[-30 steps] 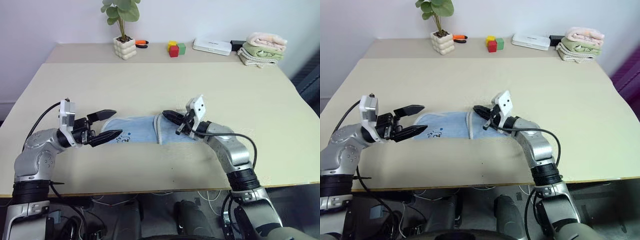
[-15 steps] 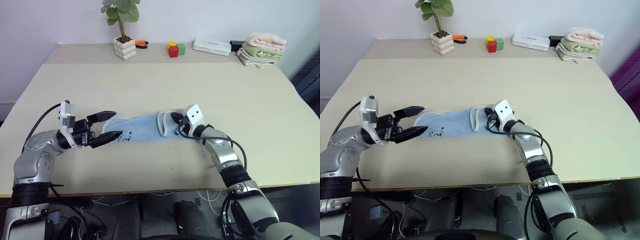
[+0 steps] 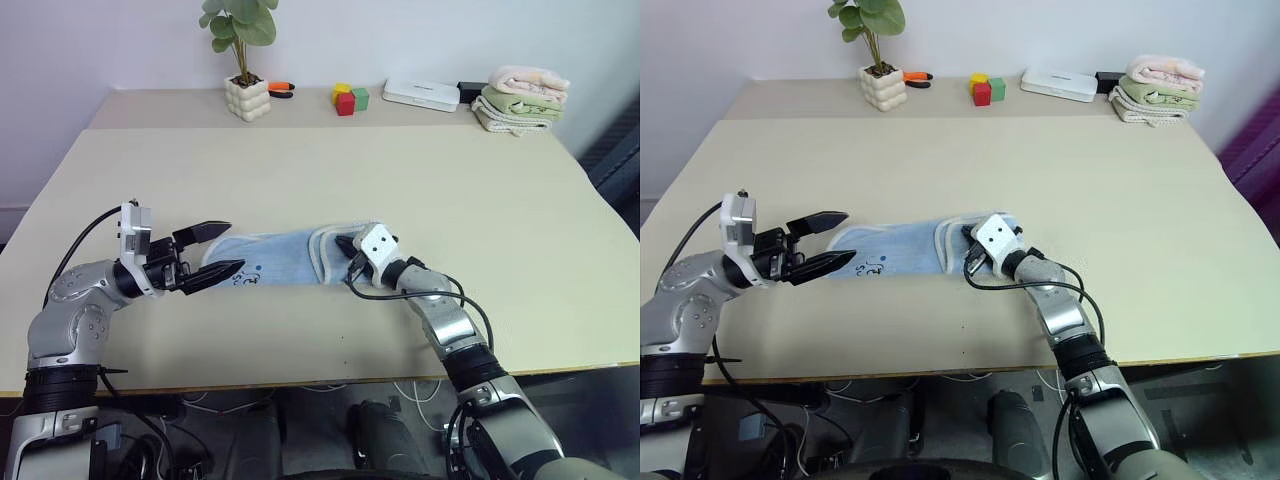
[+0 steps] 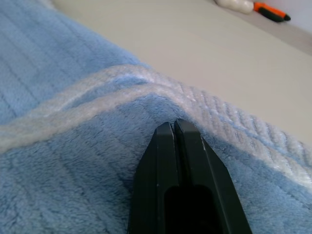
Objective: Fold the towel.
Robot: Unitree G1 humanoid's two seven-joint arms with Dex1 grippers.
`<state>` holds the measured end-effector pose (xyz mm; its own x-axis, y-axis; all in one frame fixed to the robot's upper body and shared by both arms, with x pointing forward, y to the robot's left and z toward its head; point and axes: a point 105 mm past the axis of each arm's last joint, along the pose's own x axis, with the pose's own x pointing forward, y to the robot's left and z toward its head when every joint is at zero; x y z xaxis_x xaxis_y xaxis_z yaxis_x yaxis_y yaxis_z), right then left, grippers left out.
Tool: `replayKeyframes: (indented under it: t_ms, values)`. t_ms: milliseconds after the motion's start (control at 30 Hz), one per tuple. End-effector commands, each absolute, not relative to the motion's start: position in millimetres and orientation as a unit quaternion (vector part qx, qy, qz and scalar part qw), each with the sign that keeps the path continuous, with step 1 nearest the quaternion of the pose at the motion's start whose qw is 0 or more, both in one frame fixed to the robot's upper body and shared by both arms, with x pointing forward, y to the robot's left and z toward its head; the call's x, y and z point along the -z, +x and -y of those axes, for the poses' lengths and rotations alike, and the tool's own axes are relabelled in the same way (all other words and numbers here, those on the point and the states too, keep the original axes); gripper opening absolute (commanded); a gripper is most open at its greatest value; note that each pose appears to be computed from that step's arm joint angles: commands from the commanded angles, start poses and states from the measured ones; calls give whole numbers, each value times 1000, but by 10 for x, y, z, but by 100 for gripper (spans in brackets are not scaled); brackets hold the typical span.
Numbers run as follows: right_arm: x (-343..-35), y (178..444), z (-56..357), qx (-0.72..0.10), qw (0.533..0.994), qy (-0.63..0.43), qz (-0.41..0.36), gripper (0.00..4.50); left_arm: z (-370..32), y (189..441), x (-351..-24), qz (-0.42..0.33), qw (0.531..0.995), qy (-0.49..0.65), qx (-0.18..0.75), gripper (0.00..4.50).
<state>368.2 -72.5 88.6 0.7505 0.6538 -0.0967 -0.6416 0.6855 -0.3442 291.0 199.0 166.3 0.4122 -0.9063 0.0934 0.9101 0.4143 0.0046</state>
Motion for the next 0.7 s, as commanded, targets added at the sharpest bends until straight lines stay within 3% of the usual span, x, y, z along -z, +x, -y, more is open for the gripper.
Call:
replayKeyframes:
  t_ms: [33,167,433,600,700]
  values:
    - [-1316,3664,614,-363,909,-189,81,5,-2010,2903,-1729,53,842,-17,536,450]
    - [-1489,3511,427,-395,896,-172,110,5,-2036,2974,-1692,33,859,-39,509,450]
    - [-986,3395,351,-416,891,-178,33,5,-2220,3118,-1665,15,901,-29,433,450]
    - [-1024,3426,368,-408,895,-177,37,5,-2436,3241,-1675,28,923,33,382,450]
    - [-1050,3437,361,-407,895,-177,41,5,-2669,3420,-1563,-10,948,67,312,450]
